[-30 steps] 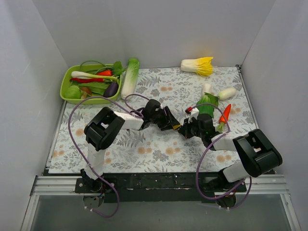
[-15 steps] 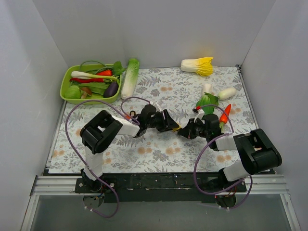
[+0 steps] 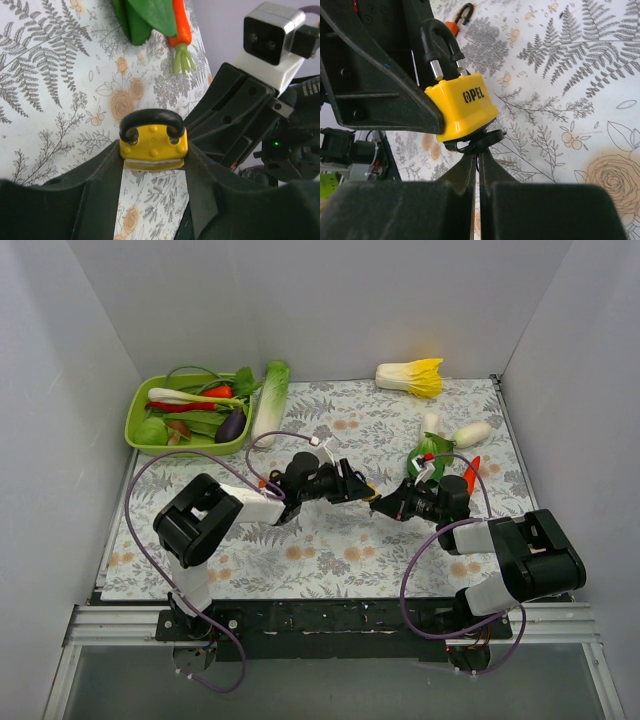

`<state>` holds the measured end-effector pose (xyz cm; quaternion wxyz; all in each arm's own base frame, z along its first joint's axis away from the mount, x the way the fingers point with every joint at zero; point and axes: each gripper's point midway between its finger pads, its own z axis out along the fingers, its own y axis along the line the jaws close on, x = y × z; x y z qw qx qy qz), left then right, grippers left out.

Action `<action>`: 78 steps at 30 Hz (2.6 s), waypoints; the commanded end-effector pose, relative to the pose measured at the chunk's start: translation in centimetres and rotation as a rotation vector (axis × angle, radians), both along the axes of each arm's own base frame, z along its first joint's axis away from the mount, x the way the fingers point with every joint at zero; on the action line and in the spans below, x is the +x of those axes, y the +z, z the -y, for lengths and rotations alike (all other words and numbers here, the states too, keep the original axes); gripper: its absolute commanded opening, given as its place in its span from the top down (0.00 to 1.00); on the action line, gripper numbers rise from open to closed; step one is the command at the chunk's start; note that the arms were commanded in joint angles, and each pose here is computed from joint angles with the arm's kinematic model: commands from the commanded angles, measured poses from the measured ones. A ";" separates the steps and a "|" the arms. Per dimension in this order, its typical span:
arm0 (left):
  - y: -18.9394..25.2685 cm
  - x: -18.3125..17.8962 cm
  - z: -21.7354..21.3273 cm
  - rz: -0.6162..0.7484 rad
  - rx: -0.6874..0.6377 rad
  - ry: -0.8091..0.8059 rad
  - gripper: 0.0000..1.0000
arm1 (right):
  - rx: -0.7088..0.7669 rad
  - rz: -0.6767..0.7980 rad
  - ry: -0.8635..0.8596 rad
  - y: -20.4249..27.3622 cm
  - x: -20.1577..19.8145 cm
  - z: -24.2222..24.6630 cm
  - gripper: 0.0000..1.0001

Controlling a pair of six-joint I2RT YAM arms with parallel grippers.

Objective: Unlock with the key

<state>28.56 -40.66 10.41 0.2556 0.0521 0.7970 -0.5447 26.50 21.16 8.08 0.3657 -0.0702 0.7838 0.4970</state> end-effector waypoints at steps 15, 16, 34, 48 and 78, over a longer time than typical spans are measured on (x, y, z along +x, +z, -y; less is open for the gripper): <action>4.2 -6.0 2.4 0.042 0.017 -0.193 1.00 | 0.010 0.473 0.019 12.1 3.0 -0.1 0.86; 4.5 -5.7 2.3 0.043 0.010 -0.187 1.00 | -0.015 0.444 0.025 11.5 2.8 0.0 0.70; 10.4 -6.2 -3.2 0.282 -0.101 -0.576 1.00 | -0.016 0.649 0.217 19.4 -1.3 -0.6 0.19; 14.4 -12.2 -7.0 0.328 -0.232 -0.891 1.00 | 0.177 0.612 0.631 21.6 -6.2 -3.4 0.20; 15.3 -13.6 -8.3 0.308 -0.278 -0.960 1.00 | 0.155 0.475 0.886 18.6 -9.3 -7.2 0.48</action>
